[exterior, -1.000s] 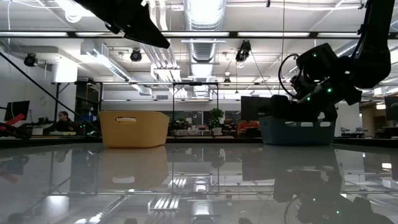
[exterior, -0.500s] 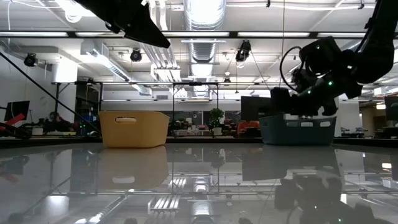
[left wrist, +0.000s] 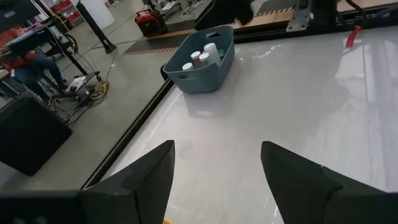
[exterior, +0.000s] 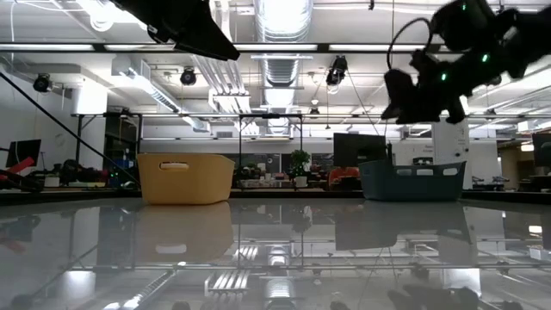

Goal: Pick and place medicine bottles into bin by pill shape (circle, oval)
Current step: Put the white bottle pill into the blue bin

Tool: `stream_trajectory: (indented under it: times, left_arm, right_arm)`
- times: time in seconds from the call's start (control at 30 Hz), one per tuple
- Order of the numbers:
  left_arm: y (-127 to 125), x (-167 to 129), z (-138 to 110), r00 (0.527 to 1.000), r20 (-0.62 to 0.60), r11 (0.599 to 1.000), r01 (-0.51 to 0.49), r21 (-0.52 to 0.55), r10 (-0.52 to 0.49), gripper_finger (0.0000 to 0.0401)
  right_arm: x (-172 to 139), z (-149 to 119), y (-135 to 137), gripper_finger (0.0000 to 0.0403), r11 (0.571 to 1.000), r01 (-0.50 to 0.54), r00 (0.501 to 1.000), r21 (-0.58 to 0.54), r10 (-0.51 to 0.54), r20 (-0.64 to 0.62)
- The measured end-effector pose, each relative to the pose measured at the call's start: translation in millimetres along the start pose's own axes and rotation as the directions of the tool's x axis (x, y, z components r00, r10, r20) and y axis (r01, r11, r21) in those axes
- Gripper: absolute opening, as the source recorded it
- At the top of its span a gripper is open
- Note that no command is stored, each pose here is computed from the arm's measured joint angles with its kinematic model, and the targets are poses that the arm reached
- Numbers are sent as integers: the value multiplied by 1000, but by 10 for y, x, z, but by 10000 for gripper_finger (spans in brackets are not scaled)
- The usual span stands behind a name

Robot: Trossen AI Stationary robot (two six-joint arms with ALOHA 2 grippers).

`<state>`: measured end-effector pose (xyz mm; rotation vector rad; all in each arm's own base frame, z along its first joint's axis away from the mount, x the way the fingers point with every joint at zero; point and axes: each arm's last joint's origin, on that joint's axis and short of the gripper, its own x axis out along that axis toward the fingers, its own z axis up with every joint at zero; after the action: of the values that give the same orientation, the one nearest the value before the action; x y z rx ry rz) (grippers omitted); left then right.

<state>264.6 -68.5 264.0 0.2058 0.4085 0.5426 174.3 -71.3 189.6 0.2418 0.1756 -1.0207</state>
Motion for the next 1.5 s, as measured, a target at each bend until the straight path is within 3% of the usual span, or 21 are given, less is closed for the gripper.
stream_trajectory:
  times: [0.17, 0.3, 0.53, 0.77, 0.9, 1.1, 1.37, 1.43, 1.5]
  left_arm:
    - [-2, 0, 18, 1000, 14, 1000, 2, -16, -2, 223]
    - [-2, 0, 23, 1000, 17, 1000, 2, -20, -2, 223]
    - [-3, 0, 43, 999, 32, 999, 4, -38, -3, 223]
    - [-3, 0, 42, 1000, 31, 999, 4, -38, -3, 223]
    - [-3, 0, 45, 999, 34, 999, 4, -40, -3, 223]
    - [-3, 0, 47, 999, 35, 999, 5, -42, -3, 223]
    - [-3, 0, 48, 999, 36, 999, 5, -42, -3, 223]
    - [-3, 0, 48, 999, 35, 999, 5, -42, -3, 223]
    - [-3, 0, 48, 999, 35, 999, 5, -42, -3, 223]
  right_arm:
    - [-225, 360, 95, 201, 984, -176, 965, 17, 176, -192]
    - [-393, 576, 162, 201, 947, -310, 874, 86, 320, -367]
    - [-621, 672, 354, 201, 846, -446, 600, 294, 526, -603]
    - [-857, 538, 642, 201, 782, -431, 350, 450, 605, -716]
    - [-1049, 440, 821, 201, 791, -394, 240, 468, 580, -778]
    - [-1393, 310, 1052, 201, 854, -340, 114, 395, 454, -884]
    - [-1848, 120, 1271, 201, 935, -297, 34, 193, 212, -977]
    - [-1959, 72, 1333, 201, 929, -334, 24, 161, 179, -984]
    - [-2088, 21, 1390, 201, 891, -433, 12, 136, 157, -988]
